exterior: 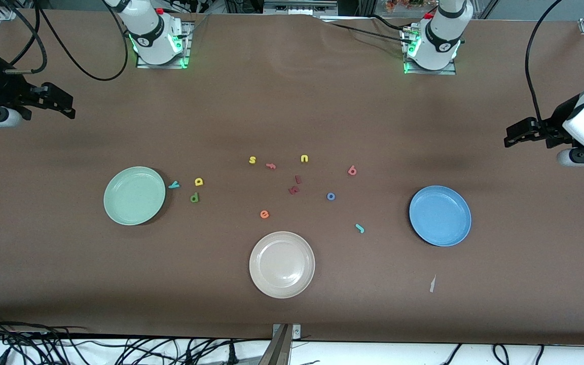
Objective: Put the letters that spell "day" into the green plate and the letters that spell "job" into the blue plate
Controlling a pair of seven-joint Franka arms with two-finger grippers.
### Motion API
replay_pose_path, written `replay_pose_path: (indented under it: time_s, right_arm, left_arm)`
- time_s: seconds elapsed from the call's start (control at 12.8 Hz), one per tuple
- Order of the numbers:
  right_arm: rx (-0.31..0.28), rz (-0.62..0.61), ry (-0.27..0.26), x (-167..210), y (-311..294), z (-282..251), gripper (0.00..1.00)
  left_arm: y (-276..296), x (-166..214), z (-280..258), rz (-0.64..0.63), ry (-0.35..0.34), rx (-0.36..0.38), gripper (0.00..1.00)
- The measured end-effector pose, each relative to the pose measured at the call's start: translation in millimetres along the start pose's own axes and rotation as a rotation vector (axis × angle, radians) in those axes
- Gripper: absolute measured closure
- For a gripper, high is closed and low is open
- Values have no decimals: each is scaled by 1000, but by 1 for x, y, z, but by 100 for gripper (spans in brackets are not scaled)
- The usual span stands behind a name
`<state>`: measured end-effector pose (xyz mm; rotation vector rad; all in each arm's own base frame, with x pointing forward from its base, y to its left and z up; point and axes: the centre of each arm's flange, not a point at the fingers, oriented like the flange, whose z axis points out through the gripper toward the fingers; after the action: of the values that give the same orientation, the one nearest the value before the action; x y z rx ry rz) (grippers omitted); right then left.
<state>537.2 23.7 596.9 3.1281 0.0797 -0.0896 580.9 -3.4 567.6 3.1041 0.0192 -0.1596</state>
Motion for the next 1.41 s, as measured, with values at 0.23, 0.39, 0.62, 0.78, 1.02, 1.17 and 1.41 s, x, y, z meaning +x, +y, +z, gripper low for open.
replay_pose_path:
  time_s: [0.23, 0.39, 0.62, 0.78, 1.02, 1.17, 1.41]
  right_arm:
    - [0, 0, -3, 0, 0, 0, 0]
    - [0, 1, -4, 0, 0, 0, 0]
    - [1, 27, -4, -1, 8, 0, 0]
    - [3, 45, -4, -1, 18, 0, 0]
    - [3, 48, -4, -1, 19, 0, 0]
    - [3, 48, -4, -1, 19, 0, 0]
    - [3, 48, -4, -1, 19, 0, 0]
  left_arm:
    - [0, 0, 0, 0, 0, 0, 0]
    - [0, 0, 0, 0, 0, 0, 0]
    - [0, 0, 0, 0, -1, 0, 0]
    - [0, 1, -1, 1, 3, 0, 0]
    - [1, 5, -7, 1, 20, -1, 0]
    - [1, 8, -6, 1, 19, -1, 0]
    - [1, 9, -6, 2, 20, -1, 0]
